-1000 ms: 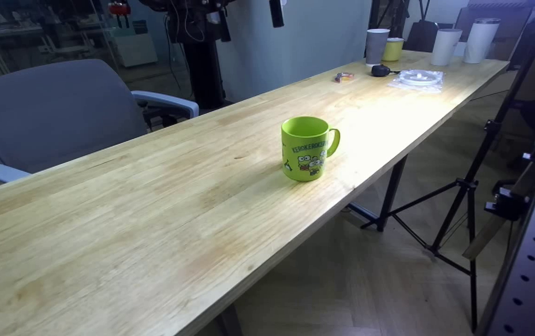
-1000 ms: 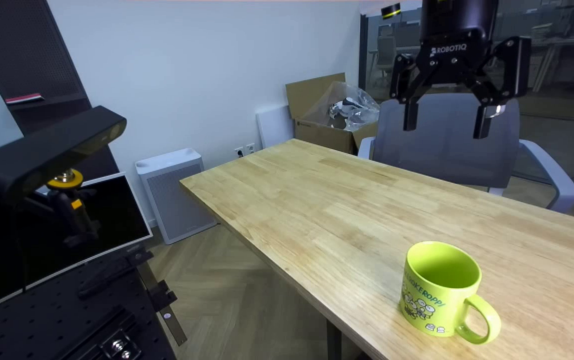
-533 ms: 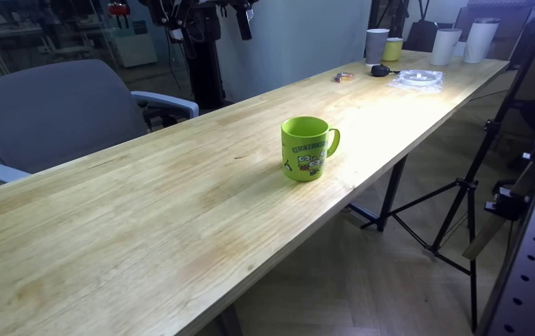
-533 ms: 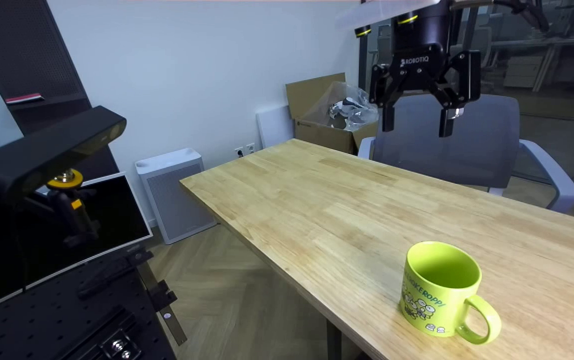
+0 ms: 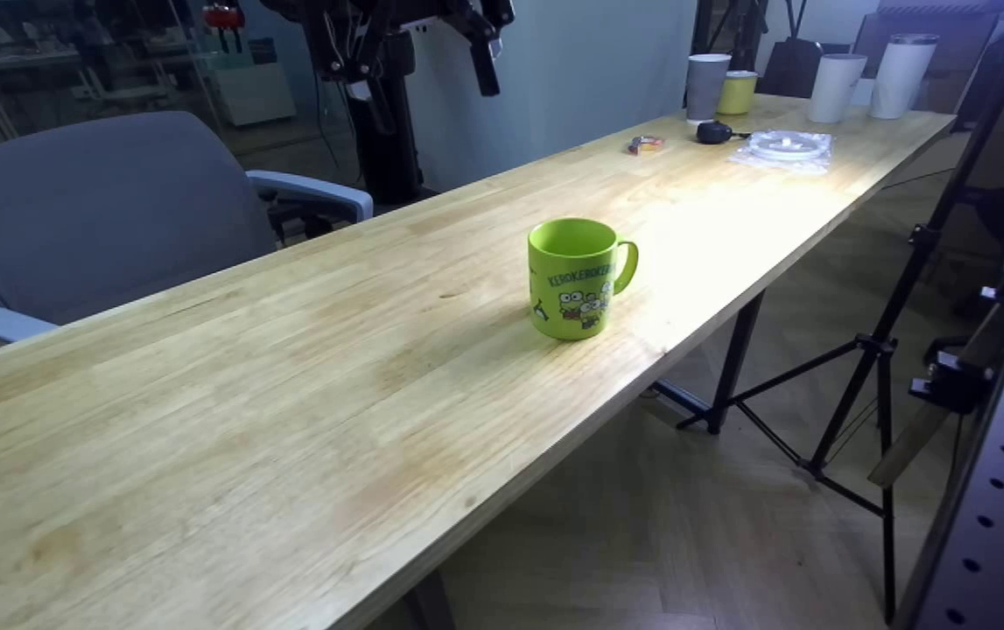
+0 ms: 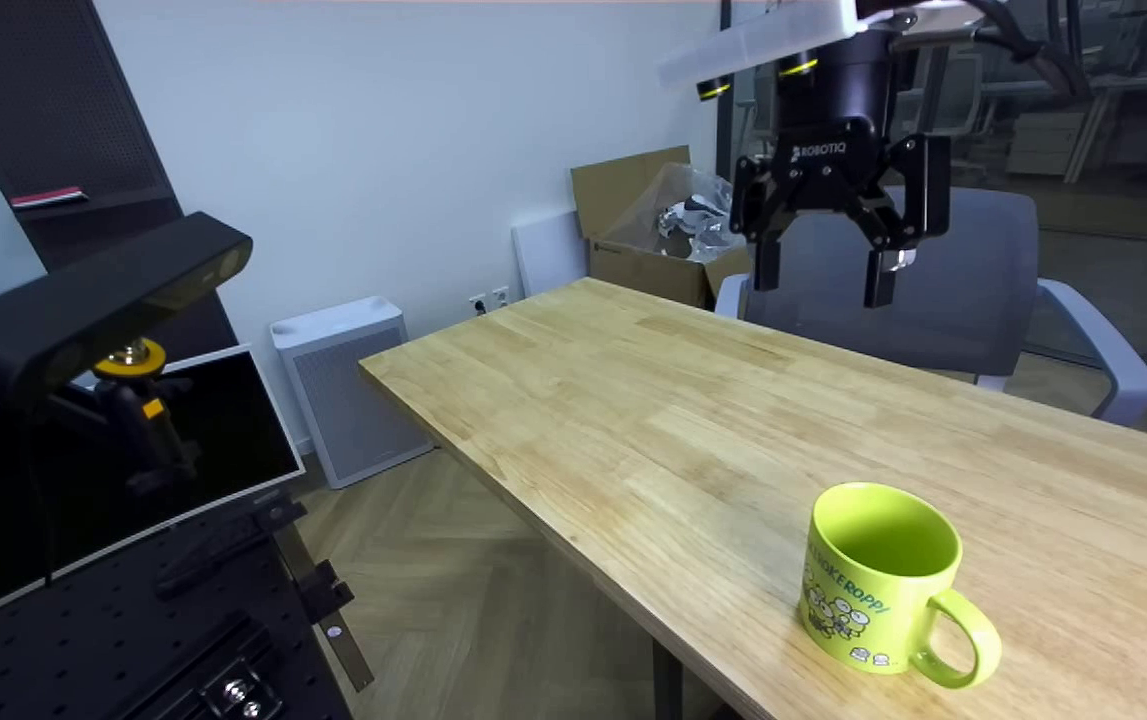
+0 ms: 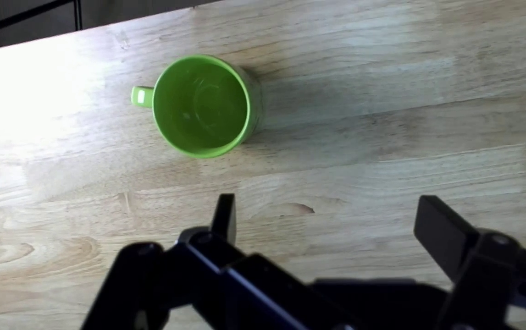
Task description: Move the yellow mug to the other end of the table
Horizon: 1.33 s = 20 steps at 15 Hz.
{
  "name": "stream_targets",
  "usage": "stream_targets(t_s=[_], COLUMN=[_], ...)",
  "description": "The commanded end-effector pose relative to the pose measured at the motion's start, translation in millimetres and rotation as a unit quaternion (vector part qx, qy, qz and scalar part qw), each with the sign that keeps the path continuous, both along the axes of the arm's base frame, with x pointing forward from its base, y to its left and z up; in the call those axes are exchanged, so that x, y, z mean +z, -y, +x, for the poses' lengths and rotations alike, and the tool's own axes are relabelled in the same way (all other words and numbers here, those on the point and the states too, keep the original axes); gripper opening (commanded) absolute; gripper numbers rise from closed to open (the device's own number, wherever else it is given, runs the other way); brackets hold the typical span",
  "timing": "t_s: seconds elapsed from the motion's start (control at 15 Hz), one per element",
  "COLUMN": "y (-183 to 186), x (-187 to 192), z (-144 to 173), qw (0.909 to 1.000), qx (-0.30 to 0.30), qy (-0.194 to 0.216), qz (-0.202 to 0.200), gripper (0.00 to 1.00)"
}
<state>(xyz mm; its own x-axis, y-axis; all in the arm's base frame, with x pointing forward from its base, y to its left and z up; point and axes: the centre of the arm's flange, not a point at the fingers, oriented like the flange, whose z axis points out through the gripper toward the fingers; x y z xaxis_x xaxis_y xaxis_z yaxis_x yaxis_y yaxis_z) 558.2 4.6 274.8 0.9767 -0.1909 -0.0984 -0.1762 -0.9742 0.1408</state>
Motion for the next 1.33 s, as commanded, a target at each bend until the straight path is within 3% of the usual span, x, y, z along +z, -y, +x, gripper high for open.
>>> stream_targets(t_s=[0.0,0.6,1.27], y=[3.6,17.0,48.5], x=[5.8,-2.7,-31.9], z=[-25.4,-67.8,-80.8], qw=[0.9996,0.999,0.9988], qx=[-0.024,-0.033,-0.047], qy=[-0.011,-0.028,-0.01], qz=[-0.013,-0.005,0.008], gripper=[1.0,1.0,1.0])
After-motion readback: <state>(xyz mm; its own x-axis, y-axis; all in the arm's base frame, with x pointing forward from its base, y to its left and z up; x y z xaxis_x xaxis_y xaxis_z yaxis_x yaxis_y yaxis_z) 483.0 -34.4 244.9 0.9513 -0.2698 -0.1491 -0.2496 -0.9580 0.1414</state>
